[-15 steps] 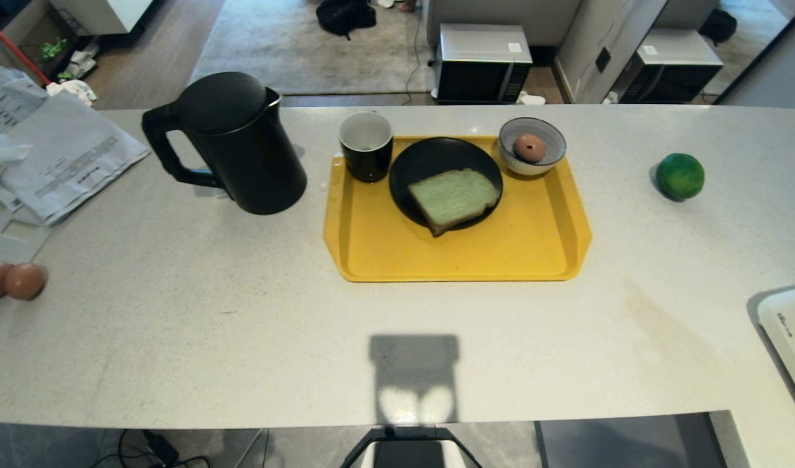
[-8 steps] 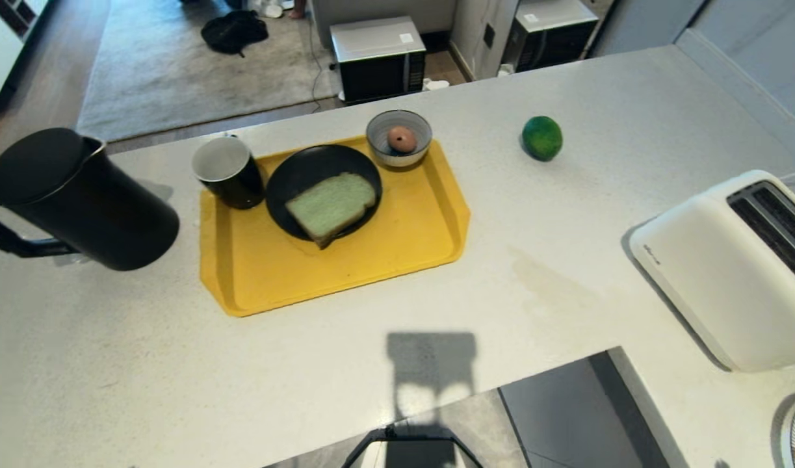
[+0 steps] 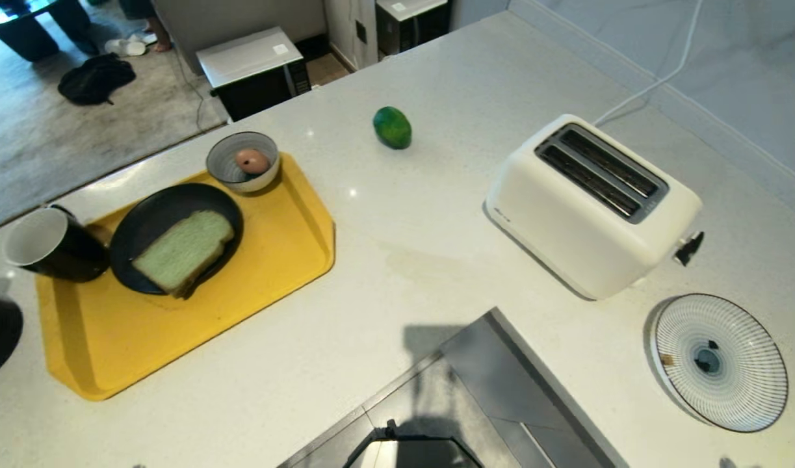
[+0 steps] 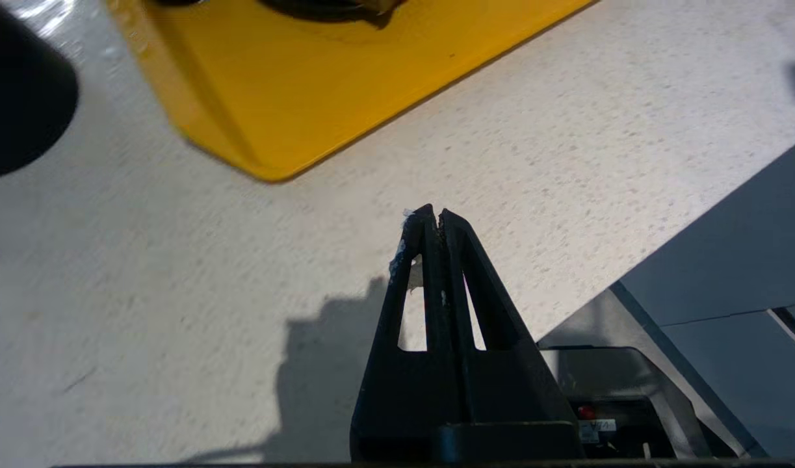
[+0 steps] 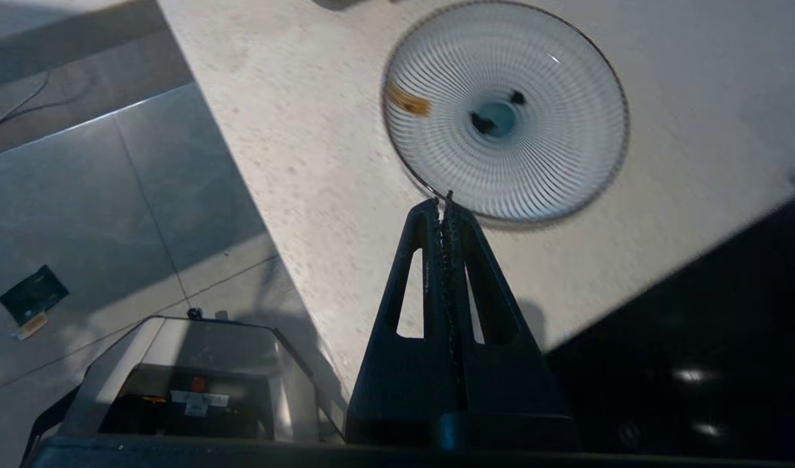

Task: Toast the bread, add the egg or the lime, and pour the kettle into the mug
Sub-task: Put the fruit on a plate

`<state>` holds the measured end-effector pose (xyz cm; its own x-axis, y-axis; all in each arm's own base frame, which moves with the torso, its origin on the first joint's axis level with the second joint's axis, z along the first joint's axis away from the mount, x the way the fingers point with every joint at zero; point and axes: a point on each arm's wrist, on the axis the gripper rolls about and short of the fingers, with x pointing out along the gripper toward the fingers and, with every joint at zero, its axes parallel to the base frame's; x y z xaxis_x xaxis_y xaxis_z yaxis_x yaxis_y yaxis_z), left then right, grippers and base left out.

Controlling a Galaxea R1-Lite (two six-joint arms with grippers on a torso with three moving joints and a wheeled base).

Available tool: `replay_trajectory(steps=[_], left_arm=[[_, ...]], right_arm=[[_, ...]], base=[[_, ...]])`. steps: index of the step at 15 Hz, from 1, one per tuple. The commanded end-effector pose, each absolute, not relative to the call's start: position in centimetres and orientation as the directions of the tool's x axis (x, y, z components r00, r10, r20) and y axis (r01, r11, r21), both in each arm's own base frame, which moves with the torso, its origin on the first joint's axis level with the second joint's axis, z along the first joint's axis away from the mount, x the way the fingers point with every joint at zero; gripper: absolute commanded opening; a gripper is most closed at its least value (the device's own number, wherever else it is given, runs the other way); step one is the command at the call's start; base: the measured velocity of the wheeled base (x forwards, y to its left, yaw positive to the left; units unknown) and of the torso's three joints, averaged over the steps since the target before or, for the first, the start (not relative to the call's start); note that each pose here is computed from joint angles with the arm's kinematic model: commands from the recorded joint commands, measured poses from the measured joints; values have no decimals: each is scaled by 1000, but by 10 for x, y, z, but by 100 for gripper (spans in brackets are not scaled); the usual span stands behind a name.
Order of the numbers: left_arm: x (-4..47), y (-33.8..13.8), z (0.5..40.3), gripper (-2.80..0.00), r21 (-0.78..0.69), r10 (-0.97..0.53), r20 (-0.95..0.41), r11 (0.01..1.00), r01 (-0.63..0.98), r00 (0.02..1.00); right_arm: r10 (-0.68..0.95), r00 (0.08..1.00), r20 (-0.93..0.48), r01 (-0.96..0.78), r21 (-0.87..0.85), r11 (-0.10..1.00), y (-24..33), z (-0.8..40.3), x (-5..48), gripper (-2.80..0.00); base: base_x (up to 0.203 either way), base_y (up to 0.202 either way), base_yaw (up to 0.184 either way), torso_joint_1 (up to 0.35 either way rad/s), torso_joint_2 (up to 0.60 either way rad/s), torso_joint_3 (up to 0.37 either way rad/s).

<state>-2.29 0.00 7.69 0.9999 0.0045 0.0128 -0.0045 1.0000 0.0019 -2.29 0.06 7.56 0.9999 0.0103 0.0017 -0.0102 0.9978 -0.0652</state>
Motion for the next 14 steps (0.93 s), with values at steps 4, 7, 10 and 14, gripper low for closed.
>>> replay_trajectory(steps=[4, 7, 10, 14], left_arm=[[-23, 0, 77, -280, 1, 6, 12, 1000, -6, 1000], [-23, 0, 77, -280, 1, 6, 12, 1000, -6, 1000], [-23, 0, 77, -280, 1, 6, 14, 1000, -6, 1000], [-23, 0, 77, -280, 1, 6, 12, 1000, -6, 1000]], right_arm=[[12, 1000, 0, -12, -66, 998, 1, 75, -23, -280], [11, 1000, 2, -11, -66, 998, 1, 76, -23, -280], [23, 1000, -3, -23, -76, 997, 1, 75, -23, -280], [5, 1000, -1, -5, -75, 997, 0, 78, -24, -280]], base=[[1, 8, -174, 1, 4, 2], [2, 6, -132, 3, 1, 6], [0, 2, -18, 1, 1, -2], [0, 0, 0, 0, 0, 0]])
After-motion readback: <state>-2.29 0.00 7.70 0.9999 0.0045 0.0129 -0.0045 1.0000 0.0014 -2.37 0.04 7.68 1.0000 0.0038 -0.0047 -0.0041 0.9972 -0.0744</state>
